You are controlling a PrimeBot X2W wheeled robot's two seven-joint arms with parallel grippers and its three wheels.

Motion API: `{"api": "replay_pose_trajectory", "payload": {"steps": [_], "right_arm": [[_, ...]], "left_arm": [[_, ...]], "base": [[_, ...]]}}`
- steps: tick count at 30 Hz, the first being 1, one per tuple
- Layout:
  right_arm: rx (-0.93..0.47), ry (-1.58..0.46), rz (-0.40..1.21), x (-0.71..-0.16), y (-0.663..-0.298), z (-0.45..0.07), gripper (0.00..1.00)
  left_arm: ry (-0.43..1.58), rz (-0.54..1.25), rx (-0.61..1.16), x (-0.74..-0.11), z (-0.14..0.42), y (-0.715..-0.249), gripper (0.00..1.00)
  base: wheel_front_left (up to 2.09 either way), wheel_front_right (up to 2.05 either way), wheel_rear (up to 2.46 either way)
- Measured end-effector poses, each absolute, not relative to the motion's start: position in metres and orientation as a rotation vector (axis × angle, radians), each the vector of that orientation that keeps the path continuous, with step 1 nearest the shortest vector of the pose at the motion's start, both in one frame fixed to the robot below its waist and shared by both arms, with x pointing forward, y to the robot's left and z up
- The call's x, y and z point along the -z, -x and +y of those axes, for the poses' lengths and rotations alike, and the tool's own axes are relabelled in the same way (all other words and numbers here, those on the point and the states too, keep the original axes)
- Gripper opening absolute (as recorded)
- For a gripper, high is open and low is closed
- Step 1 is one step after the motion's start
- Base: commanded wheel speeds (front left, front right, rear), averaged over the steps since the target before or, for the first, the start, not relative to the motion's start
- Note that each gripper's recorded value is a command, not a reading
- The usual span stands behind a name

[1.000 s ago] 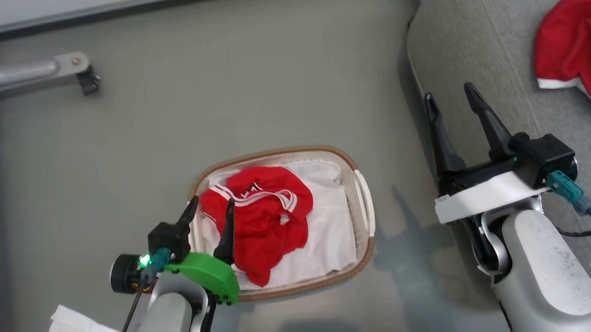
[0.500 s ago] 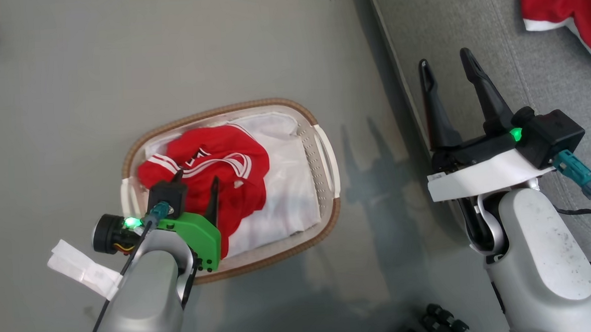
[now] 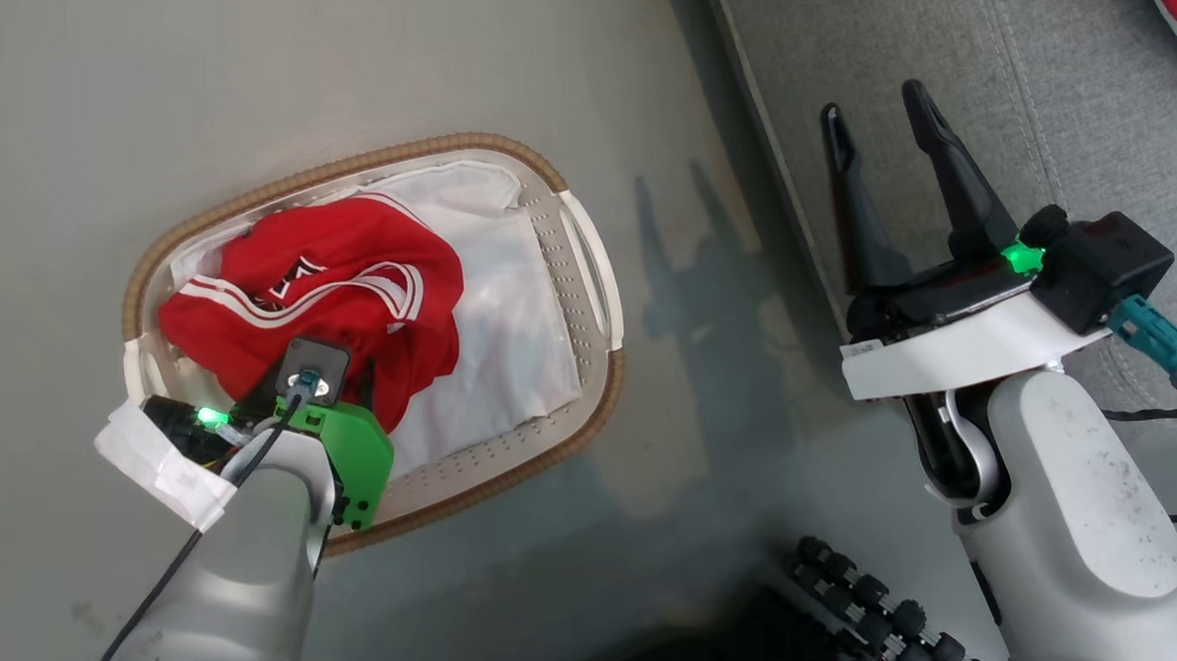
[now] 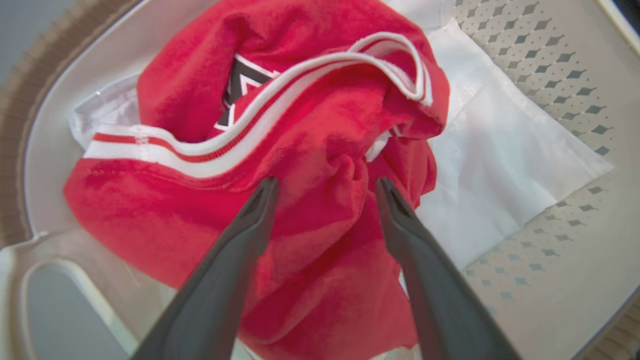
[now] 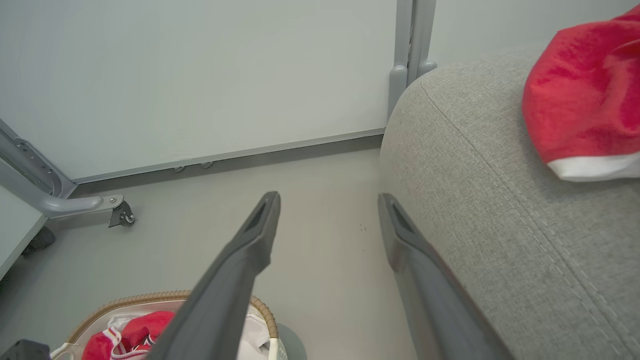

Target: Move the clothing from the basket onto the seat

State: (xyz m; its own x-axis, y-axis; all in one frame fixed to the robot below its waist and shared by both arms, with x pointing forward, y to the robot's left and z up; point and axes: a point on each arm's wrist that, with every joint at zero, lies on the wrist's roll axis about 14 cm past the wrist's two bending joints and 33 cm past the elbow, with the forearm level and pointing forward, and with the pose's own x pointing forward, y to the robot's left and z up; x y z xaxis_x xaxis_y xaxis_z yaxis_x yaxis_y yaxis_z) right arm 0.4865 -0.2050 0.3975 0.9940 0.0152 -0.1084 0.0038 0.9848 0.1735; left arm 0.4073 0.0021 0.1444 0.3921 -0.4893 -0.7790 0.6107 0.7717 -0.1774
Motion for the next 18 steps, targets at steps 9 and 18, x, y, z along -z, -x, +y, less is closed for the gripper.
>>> {"api": "replay_pose_trajectory", "payload": {"steps": [9,18], "right_arm": [[0.018,-0.188,0.163,-0.372,-0.487,-0.212,1.0],[0.038,-0.198,0.181,-0.363,-0.486,-0.218,1.0]], "left_arm": [[-0.341,1.034,0.74,-0.105,0.015,-0.405,1.0],[-0.394,1.126,0.75,-0.085,0.016,-0.398,0.45]], "base": [[0.0,0.0,0.0],[0.0,0.0,0.0]]}}
